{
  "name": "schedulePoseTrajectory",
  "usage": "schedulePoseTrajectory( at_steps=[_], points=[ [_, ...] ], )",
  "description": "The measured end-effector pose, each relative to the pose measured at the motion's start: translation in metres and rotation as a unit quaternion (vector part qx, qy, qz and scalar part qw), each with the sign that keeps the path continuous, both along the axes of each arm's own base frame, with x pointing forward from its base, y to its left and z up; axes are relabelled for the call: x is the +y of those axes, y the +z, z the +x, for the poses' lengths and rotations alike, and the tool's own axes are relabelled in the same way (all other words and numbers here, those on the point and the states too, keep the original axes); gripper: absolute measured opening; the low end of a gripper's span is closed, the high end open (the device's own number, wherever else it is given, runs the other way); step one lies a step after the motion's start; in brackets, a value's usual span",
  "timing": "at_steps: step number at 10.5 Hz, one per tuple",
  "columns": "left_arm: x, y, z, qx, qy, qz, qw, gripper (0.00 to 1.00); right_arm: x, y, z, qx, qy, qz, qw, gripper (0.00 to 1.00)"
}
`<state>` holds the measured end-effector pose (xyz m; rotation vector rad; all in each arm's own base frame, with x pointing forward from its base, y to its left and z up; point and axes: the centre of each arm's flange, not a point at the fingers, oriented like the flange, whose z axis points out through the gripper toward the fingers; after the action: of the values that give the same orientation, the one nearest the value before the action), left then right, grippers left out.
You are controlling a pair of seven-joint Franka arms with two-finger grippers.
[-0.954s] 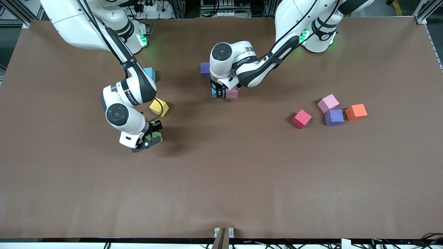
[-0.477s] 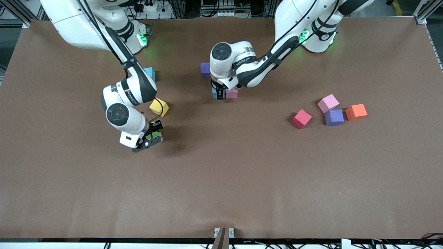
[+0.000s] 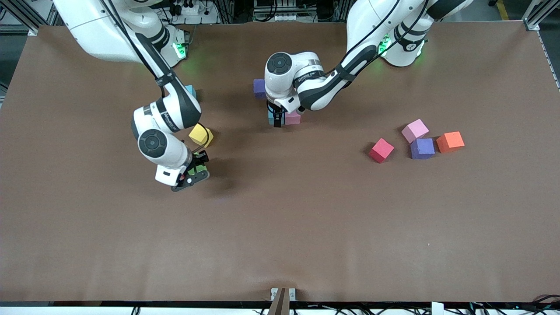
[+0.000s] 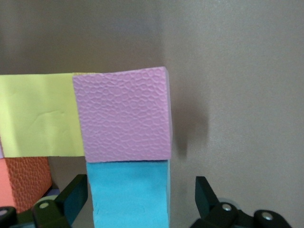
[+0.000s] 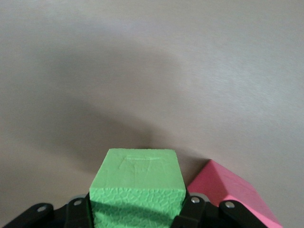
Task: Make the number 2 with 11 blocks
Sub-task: 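Stack green under cyan with the right gripper while the left gripper withdraws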
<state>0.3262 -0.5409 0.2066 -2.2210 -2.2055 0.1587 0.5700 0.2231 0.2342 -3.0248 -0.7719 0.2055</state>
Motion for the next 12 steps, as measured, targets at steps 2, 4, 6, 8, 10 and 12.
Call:
schedulePoseTrajectory(
  at_steps=[2,4,6,8,10,12],
  points=[
    [-0.001,0.002,0.0,-0.001,-0.001,-0.001,1.0,1.0,0.006,0.003,-0.003,0.005,0.045,0.005,0.999,0.59],
    [-0.005,0.004,-0.006,0.0,-0.006,-0.005,1.0,1.0,0.006,0.007,-0.007,0.013,0.08,0.005,0.997,0.59],
    [-0.01,0.009,-0.012,0.001,-0.012,-0.01,1.0,1.0,0.017,0.016,-0.022,0.014,0.101,0.003,0.995,0.59],
    [-0.014,0.014,-0.018,0.002,-0.018,-0.012,1.0,1.0,0.018,0.026,-0.037,0.013,0.114,-0.001,0.993,0.59],
    [-0.014,0.018,-0.018,0.0,-0.026,-0.008,1.0,1.0,0.005,0.038,-0.043,0.009,0.127,-0.003,0.992,0.59],
    [-0.013,0.033,-0.018,0.003,-0.036,-0.002,0.999,1.0,-0.015,0.043,-0.039,0.008,0.134,-0.002,0.991,0.59]
  ],
)
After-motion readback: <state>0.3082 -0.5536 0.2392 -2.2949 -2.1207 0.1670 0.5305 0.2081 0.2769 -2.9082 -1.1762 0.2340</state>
